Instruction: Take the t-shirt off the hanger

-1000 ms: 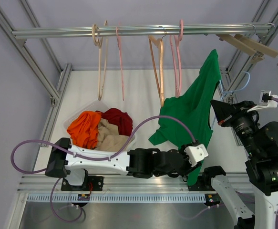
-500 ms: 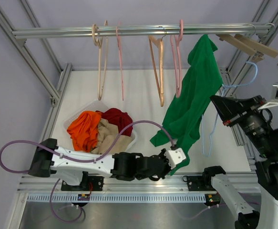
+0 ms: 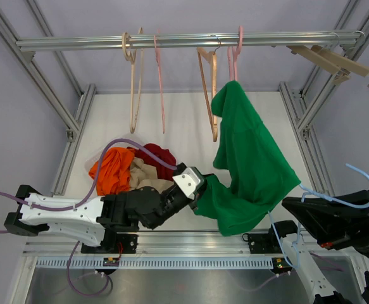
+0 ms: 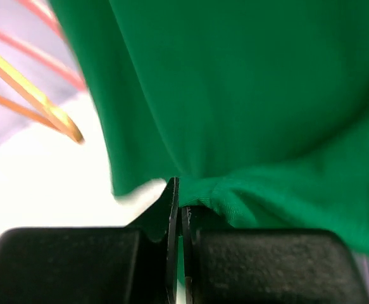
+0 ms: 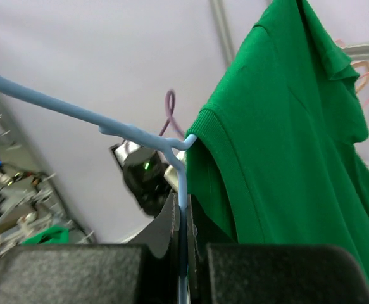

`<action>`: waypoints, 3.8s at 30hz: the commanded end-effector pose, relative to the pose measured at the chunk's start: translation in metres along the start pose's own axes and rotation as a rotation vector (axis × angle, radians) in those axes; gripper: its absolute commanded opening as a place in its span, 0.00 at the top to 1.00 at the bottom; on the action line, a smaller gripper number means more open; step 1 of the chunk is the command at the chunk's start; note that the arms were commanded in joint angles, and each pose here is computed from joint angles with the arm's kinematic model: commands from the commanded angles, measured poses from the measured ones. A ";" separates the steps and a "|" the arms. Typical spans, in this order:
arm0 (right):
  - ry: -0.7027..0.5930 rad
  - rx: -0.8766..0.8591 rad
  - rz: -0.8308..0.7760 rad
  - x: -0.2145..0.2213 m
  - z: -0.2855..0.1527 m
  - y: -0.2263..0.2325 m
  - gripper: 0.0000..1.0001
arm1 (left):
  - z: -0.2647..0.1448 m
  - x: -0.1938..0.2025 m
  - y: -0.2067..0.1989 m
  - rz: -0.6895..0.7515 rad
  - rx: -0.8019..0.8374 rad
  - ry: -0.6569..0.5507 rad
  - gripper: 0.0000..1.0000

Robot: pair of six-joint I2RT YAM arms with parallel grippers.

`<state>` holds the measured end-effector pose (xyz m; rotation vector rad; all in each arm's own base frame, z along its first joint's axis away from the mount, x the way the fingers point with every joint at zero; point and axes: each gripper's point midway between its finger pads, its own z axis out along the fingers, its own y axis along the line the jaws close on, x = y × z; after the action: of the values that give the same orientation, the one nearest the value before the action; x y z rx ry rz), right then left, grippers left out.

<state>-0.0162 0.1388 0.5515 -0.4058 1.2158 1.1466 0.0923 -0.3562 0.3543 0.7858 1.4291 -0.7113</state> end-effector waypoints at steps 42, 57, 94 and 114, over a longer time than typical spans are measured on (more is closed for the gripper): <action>0.309 -0.029 0.123 0.107 -0.040 -0.014 1.00 | -0.161 -0.207 0.185 -0.133 -0.374 -0.433 1.00; 0.199 0.268 0.047 0.092 -0.026 -0.082 1.00 | -0.196 -0.196 0.229 -0.074 -0.531 -0.406 1.00; 0.197 0.523 0.076 0.096 0.025 -0.204 1.00 | -0.164 0.203 0.278 -0.375 -1.224 0.043 1.00; 0.172 0.596 0.038 0.071 0.057 -0.247 1.00 | -0.185 0.145 0.271 -0.658 -1.085 -0.178 0.01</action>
<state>0.2422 0.0900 0.3779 0.1239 1.8069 0.6007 0.2182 -0.0414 0.1765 -0.5389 1.7162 -0.1878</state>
